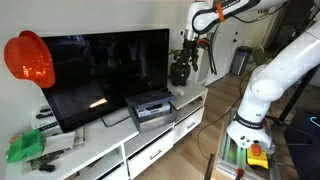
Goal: Pour the glasses out of the clear container and onto the television stand then put the clear lid on the container.
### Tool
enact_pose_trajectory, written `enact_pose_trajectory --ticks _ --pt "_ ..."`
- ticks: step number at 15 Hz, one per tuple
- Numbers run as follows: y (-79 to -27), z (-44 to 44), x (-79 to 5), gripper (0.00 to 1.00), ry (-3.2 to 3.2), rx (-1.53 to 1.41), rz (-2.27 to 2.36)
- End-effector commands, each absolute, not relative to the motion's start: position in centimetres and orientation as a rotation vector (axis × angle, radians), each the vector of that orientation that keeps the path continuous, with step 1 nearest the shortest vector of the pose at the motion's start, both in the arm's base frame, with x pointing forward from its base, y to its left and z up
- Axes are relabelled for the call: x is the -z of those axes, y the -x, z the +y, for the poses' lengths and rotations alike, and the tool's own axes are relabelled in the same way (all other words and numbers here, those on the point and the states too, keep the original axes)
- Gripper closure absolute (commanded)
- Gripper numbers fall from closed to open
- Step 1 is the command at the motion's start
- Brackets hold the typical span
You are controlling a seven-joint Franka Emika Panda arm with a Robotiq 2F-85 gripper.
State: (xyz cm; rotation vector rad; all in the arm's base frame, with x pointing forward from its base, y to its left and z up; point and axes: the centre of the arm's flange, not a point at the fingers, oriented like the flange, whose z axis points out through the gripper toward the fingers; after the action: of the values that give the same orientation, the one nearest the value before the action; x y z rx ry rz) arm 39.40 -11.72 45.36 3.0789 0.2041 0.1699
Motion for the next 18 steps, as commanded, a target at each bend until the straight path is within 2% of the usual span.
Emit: enact_pose_trajectory --ticks 1,11,14,18 --pt "-39.4 -11.7 -45.4 0.00 -3.079 -0.170 0.204" --pt "-39.9 -12.3 -44.7 0.00 -3.101 -0.135 0.200" --pt "-41.6 -18.5 -38.9 0.00 -3.197 0.050 0.105" --pt "-41.5 -25.6 -32.0 0.00 -3.268 0.063 0.195"
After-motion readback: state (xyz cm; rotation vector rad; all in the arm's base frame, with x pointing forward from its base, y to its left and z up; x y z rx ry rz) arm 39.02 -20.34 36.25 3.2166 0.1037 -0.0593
